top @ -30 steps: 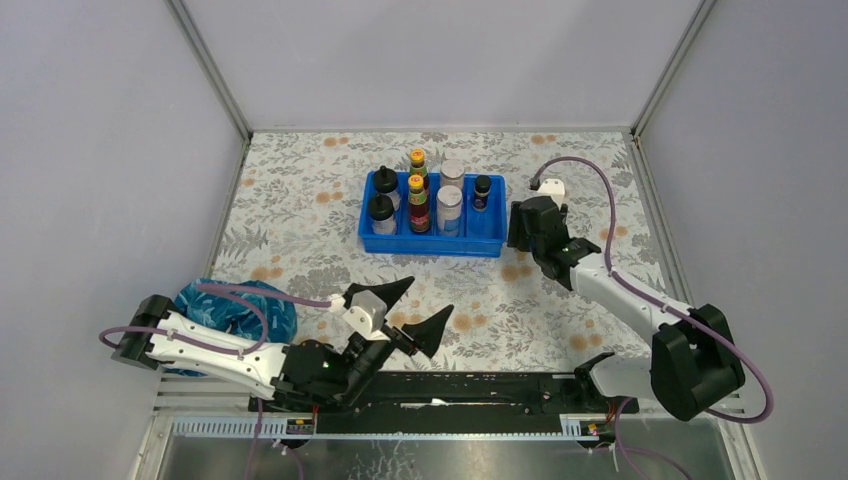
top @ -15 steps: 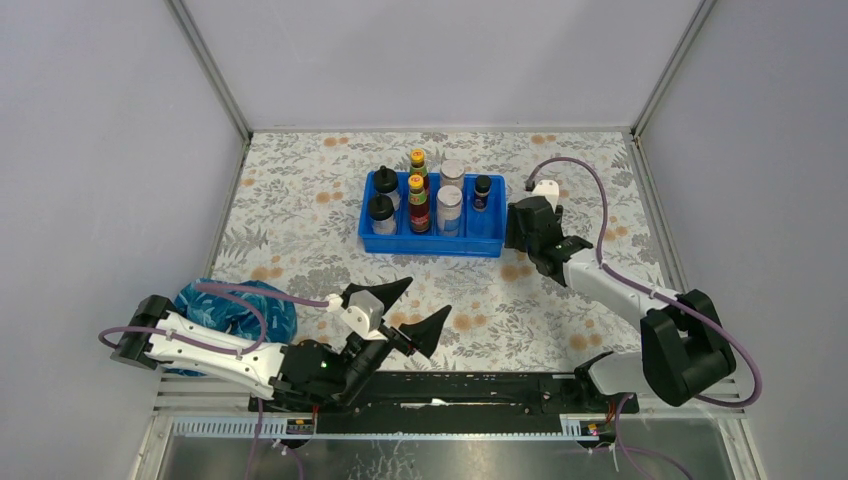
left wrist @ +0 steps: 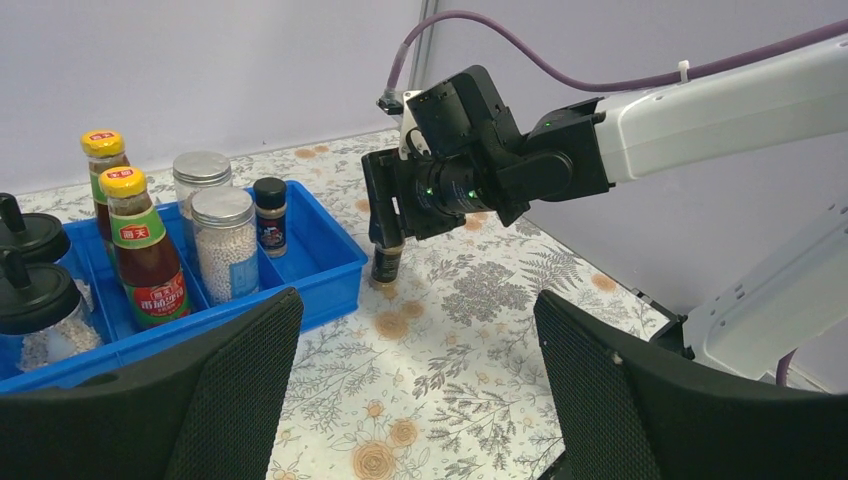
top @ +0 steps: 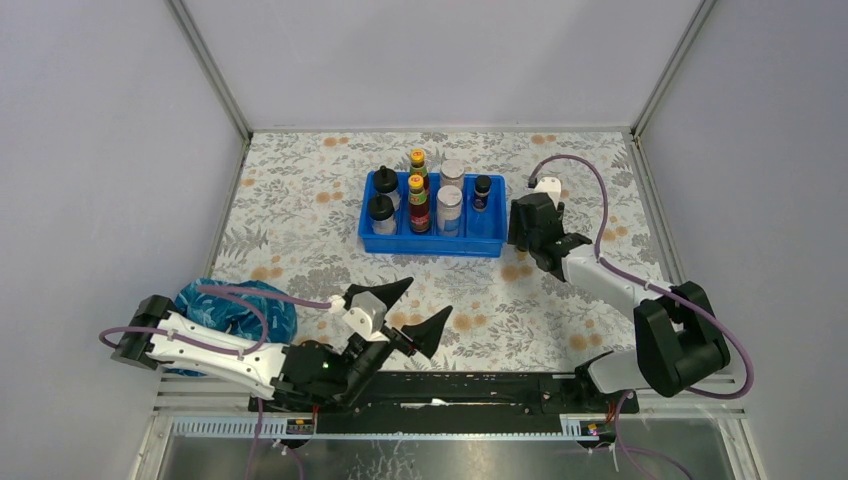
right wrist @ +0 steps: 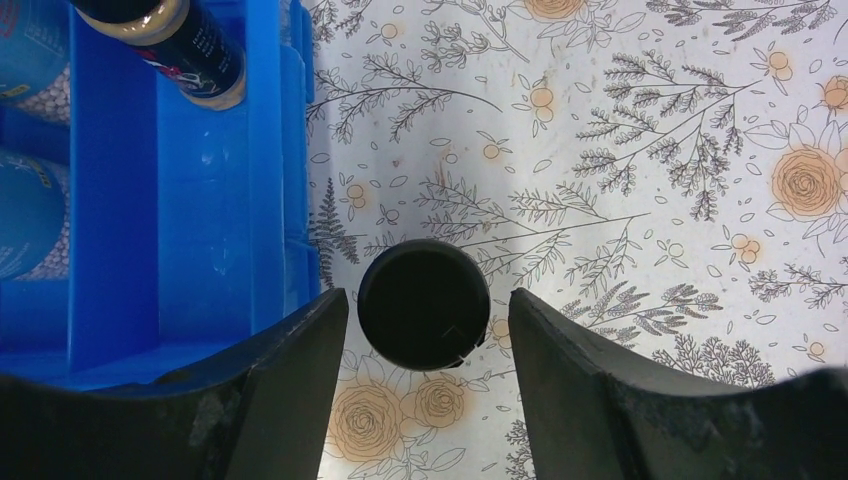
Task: Organize the condiment bottles
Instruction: Pick up the bottle from the center of the board, then place the bottle in the storage box.
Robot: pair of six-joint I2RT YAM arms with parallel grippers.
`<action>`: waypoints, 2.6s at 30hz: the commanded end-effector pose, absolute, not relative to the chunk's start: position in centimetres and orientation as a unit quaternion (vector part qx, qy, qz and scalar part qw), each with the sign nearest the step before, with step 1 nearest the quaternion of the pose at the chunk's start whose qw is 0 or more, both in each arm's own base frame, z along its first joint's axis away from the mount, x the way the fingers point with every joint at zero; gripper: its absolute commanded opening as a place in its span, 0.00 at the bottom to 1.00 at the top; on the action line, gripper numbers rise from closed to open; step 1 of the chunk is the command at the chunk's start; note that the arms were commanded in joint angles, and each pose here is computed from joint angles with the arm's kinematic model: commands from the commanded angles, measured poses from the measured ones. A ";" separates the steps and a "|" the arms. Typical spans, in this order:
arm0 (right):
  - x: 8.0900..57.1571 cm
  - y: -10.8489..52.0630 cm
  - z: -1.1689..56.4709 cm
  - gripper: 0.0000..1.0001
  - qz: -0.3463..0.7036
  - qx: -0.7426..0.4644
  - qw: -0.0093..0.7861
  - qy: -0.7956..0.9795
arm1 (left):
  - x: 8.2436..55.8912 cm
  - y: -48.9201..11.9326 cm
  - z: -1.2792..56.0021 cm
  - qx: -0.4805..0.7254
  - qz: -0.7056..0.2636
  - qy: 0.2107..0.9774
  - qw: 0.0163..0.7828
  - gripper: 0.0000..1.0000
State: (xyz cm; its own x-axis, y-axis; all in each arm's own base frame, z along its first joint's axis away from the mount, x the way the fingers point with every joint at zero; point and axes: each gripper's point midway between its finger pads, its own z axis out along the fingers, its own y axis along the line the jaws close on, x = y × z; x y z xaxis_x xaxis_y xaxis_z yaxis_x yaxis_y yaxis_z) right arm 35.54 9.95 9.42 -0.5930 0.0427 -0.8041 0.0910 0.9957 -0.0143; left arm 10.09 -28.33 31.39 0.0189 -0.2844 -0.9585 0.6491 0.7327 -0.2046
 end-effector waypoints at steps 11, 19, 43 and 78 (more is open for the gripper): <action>37.6 10.1 11.3 0.29 -0.018 0.042 0.478 0.877 | 9.9 -28.7 31.6 0.148 -0.338 0.607 0.703 0.90; 37.5 9.7 12.8 0.00 -0.022 0.043 0.492 0.869 | 9.8 -29.0 31.5 0.149 -0.337 0.608 0.703 0.91; 38.2 10.4 25.6 0.00 0.015 0.025 0.578 0.815 | 10.2 -28.3 34.1 0.151 -0.323 0.599 0.718 0.90; 39.3 15.8 29.1 0.00 0.048 -0.070 0.557 0.826 | 10.4 -28.0 35.0 0.153 -0.312 0.596 0.724 0.91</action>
